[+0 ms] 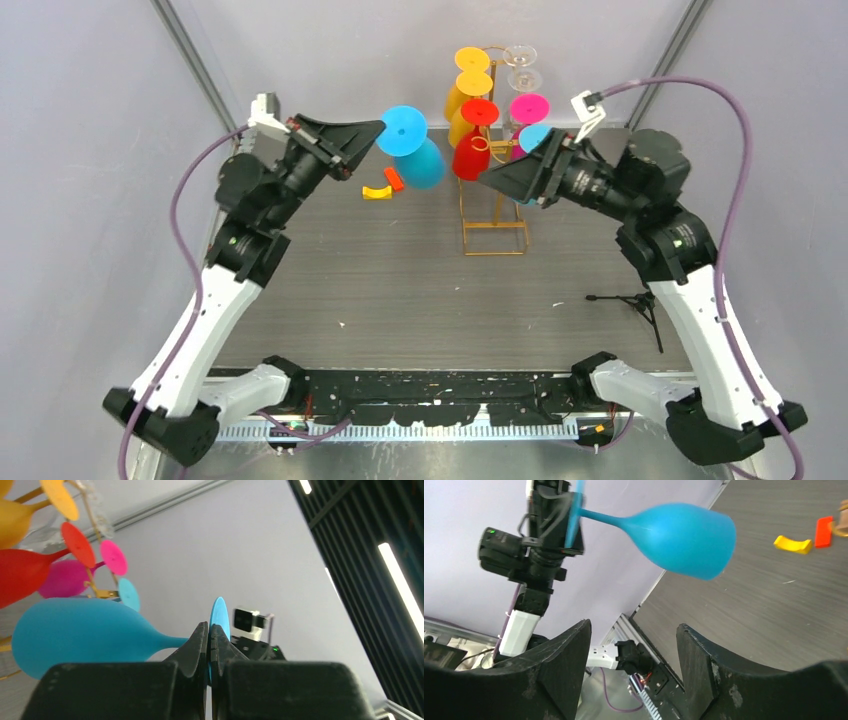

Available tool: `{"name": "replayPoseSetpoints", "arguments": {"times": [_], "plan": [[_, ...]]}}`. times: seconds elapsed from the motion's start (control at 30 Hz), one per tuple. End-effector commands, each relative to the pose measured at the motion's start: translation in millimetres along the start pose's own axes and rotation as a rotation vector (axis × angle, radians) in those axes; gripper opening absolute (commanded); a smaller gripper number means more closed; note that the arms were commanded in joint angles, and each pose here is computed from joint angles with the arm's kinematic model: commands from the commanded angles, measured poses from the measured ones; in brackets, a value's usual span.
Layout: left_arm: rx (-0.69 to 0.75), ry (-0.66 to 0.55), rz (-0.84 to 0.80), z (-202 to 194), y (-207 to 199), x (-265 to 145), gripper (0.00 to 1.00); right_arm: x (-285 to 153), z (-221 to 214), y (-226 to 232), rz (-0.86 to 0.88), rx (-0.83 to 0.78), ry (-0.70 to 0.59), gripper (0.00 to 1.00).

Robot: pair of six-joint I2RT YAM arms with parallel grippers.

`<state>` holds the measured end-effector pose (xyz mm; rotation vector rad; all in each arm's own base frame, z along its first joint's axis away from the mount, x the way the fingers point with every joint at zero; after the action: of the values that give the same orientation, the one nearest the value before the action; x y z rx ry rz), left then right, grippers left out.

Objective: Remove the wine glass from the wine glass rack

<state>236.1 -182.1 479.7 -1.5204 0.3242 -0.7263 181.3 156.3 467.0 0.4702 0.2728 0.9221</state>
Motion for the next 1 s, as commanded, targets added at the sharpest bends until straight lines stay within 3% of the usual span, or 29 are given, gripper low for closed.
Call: {"name": "replayPoseSetpoints", "arguments": {"times": [0.0, 0.07, 0.1, 0.17, 0.37, 0.6, 0.83, 0.97], "plan": [[-0.018, -0.017, -0.074, -3.6, -21.5, -22.1, 0.0, 19.4, -4.9, 7.0, -0.024, -0.007, -0.043, 0.71], [-0.032, -0.034, -0.072, -4.2, -24.2, -30.4, 0.0, 24.4, -12.9, 4.2, -0.057, 0.029, -0.096, 0.75], [-0.048, -0.041, -0.08, -4.4, -26.8, -34.6, 0.0, 19.6, -2.2, 13.1, -0.034, 0.056, -0.206, 0.76], [-0.077, -0.044, -0.103, -5.9, -34.3, -42.5, 0.0, 19.9, -11.0, 7.1, -0.032, 0.133, -0.281, 0.8], [-0.187, -0.043, -0.165, -9.0, -56.8, -58.2, 0.0, 24.6, -20.5, 2.2, 0.019, 0.251, -0.356, 0.83], [-0.447, 0.015, -0.262, -9.4, -56.0, -61.3, 0.0, 30.9, -22.7, 15.0, 0.206, 0.315, -0.385, 0.85], [-0.495, 0.01, -0.269, -7.8, -55.9, -62.0, 0.0, 33.5, -24.1, 24.9, 0.301, 0.323, -0.362, 0.85], [-0.507, 0.007, -0.279, -6.5, -53.6, -60.3, 0.0, 28.5, -16.6, 39.8, 0.475, 0.385, -0.385, 0.8]]}}
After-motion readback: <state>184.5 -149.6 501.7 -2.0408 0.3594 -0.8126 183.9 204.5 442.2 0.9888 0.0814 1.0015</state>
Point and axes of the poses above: each gripper's point midway between its finger pads, its own x axis out along the fingers, its own y axis along the line the jaws close on, z = x × y, the point moved 7 cm from there along -x, back along the fingers, and after that the axes turned 14 degrees about -x, right-handed, at the moved point
